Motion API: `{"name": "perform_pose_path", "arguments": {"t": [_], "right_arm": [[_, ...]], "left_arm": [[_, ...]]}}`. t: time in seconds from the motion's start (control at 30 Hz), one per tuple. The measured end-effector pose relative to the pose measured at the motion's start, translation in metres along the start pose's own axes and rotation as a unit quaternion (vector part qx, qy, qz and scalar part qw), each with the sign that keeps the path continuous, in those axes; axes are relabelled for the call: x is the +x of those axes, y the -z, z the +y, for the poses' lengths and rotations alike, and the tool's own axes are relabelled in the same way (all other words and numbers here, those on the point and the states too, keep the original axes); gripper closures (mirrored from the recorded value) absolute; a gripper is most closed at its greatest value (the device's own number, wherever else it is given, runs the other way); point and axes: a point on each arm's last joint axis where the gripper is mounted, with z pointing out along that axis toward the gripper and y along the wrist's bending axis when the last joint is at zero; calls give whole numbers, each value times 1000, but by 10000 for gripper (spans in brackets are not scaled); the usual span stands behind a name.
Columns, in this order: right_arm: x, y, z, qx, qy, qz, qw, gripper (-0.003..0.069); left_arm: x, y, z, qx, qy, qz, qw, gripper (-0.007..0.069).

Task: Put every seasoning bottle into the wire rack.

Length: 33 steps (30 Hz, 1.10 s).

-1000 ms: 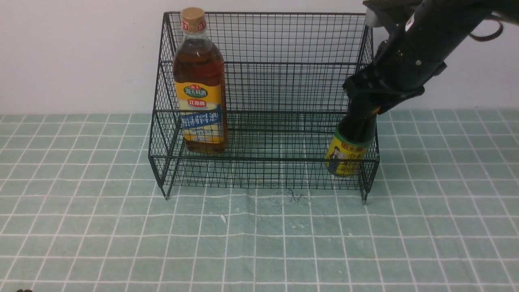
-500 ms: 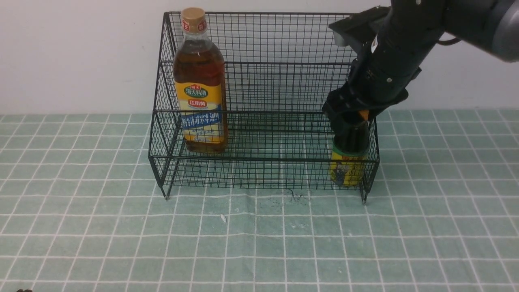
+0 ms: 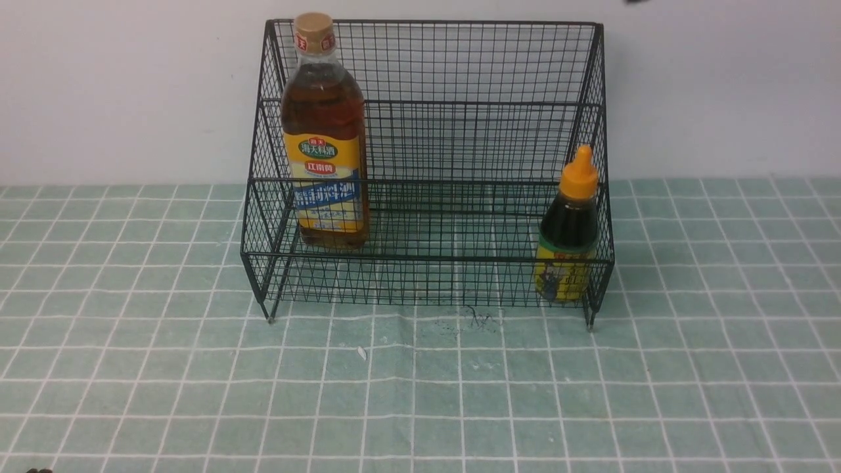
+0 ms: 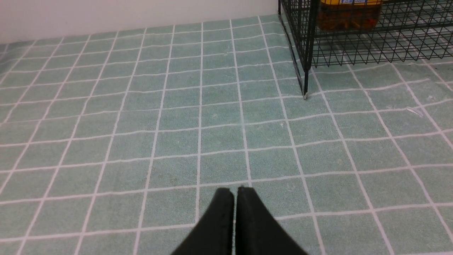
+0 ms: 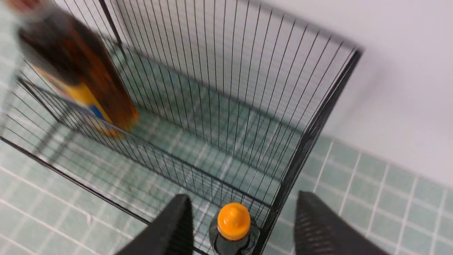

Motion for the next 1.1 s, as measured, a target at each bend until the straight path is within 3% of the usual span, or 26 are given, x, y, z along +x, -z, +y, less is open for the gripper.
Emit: {"name": "perform_pose_path", "arguments": {"t": [0.13,0.2,0.37,0.53,0.7,0.8,0.93,1.1], "right_arm": [[18,88,-3,1,-7,-73,997,505],[26,104,-3,0,-11,-85,996,543],[94,150,-4,-2,-37,-87,996,645],[160,153,-4,-4,-43,-99,994,660],[209,147,-1,-27,-60,-203,977,660],[227,142,0,-57,-65,-255,963,662],[248,126,1,-49,-78,-295,951,662],[266,101,2,-43,-74,-263,961,662]], "left_arm": [[0,0,0,0,0,0,1000,631],[0,0,0,0,0,0,1000,631],[0,0,0,0,0,0,1000,631],[0,0,0,0,0,0,1000,631],[0,0,0,0,0,0,1000,631],[0,0,0,0,0,0,1000,631],[0,0,0,0,0,0,1000,631],[0,0,0,0,0,0,1000,631]]}}
